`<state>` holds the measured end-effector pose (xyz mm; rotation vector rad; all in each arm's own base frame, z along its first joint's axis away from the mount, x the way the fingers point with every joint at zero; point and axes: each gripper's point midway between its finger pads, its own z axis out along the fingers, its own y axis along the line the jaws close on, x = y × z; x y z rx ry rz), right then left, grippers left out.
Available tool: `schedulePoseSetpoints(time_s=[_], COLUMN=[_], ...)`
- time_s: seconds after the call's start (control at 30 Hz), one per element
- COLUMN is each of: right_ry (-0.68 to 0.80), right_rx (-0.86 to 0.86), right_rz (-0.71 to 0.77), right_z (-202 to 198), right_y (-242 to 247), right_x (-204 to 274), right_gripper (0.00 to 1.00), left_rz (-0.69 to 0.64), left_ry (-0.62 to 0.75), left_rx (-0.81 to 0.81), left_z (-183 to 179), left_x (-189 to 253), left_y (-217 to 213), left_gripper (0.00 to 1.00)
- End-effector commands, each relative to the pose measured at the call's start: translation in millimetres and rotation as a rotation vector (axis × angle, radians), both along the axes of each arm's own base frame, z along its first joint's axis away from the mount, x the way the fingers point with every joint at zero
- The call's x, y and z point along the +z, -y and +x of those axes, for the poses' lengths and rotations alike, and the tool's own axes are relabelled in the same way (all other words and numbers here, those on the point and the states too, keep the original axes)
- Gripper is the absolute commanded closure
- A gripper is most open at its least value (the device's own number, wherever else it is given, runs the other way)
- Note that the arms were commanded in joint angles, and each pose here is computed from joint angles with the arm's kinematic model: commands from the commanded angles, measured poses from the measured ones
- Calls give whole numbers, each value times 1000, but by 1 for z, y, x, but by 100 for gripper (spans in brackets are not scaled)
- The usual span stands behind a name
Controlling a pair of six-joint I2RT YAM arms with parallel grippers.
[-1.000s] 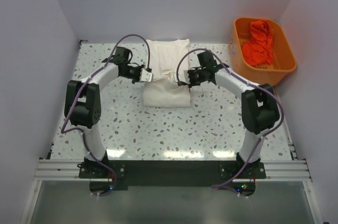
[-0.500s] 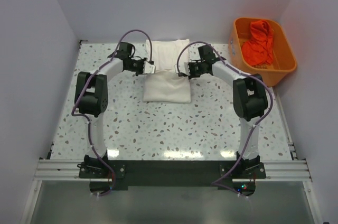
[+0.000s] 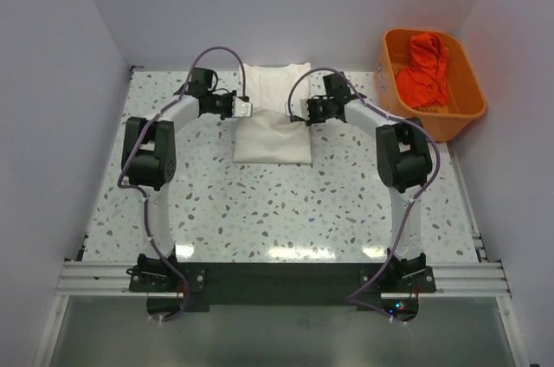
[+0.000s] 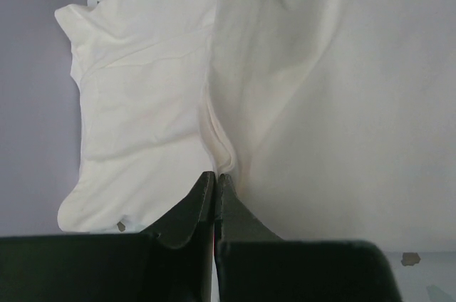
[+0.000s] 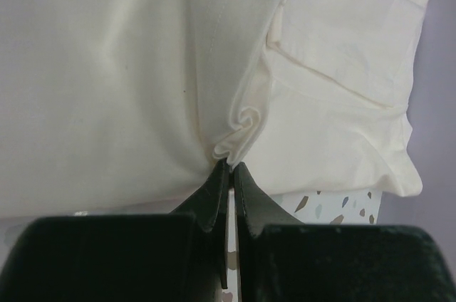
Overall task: Fold and stack the t-shirts
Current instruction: Fold the tshirt
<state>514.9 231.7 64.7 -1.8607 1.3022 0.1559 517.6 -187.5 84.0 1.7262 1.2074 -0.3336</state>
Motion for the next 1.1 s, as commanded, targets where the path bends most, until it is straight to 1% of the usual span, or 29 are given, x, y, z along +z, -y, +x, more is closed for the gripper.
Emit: schedulePoseSetpoints(time_s=[0.0, 0.03, 0.1, 0.13, 0.17, 0.2, 0.23, 0.27, 0.3, 0.33, 0.37, 0.4, 0.43, 0.47, 0.5, 0.53, 0.57, 0.63, 0.7, 0.73, 0.77, 0.8, 0.83, 0.9, 0.93, 1.0, 1.07], right_ry=[90, 86, 90, 97, 104, 112, 126, 138, 143, 129, 114, 87, 54, 29, -15, -38, -77, -168, -228, -249, -256, -283, -284, -316, -309, -327, -297], right_rx=[-20, -27, -47, -69, -81, -91, -131, -151, -189, -220, -227, -231, -235, -221, -186, -164, -143, -87, -50, -24, -11, -6, 1, -19, -18, -26, -23], right_rz=[13, 4, -22, -26, -28, -22, -21, -16, 13, 21, 28, 35, 35, 34, 39, 42, 45, 25, -2, -13, -22, -38, -54, -66, -77, -97, -125], right_z=[28, 29, 33, 37, 39, 41, 46, 48, 50, 51, 47, 40, 24, 13, -5, -22, -36, -70, -95, -108, -116, -126, -132, -138, -138, -139, -138], right_y=[-2, -1, 4, 5, 7, 7, 12, 16, 20, 32, 37, 42, 50, 50, 48, 46, 44, 30, 22, 12, 7, 6, -2, -5, -8, -7, -8], right_x=[14, 9, 5, 5, 7, 12, 17, 25, 43, 51, 58, 62, 76, 78, 74, 84, 83, 75, 60, 55, 53, 41, 36, 20, 16, 1, -9], right_gripper=[100, 100, 99, 79, 68, 57, 42, 37, 34, 31, 29, 27, 27, 28, 28, 30, 33, 40, 45, 51, 53, 54, 57, 61, 63, 63, 63], left_rz=[0, 5, 16, 14, 7, 20, 14, -51, -66, -82, -97, -106, -103, -99, -100, -86, -69, -65, -35, -29, -19, -5, 6, 35, 45, 58, 65], left_ry=[48, 51, 57, 56, 66, 79, 88, 107, 92, 87, 97, 93, 55, 52, 30, -16, -47, -123, -212, -222, -232, -259, -253, -278, -287, -303, -296], left_rx=[28, 34, 66, 82, 107, 137, 168, 254, 296, 309, 320, 322, 321, 311, 279, 258, 215, 162, 109, 91, 66, 61, 47, 30, 28, 35, 36], left_z=[19, 21, 28, 31, 37, 42, 47, 58, 58, 56, 51, 45, 31, 17, 4, -15, -35, -66, -99, -108, -118, -130, -135, -148, -150, -154, -153], left_x=[-1, -3, -8, -9, -6, -3, 2, 29, 35, 44, 63, 70, 62, 74, 73, 60, 59, 47, 25, 23, 18, 7, 4, -10, -16, -26, -31], left_y=[-6, -7, -11, -12, -13, -17, -20, -27, -34, -38, -44, -50, -54, -57, -54, -53, -49, -40, -29, -26, -19, -18, -16, -11, -11, -9, -7], left_gripper=[100, 98, 91, 79, 70, 64, 56, 53, 46, 44, 42, 41, 41, 41, 41, 41, 41, 42, 42, 43, 43, 43, 43, 44, 45, 45, 46])
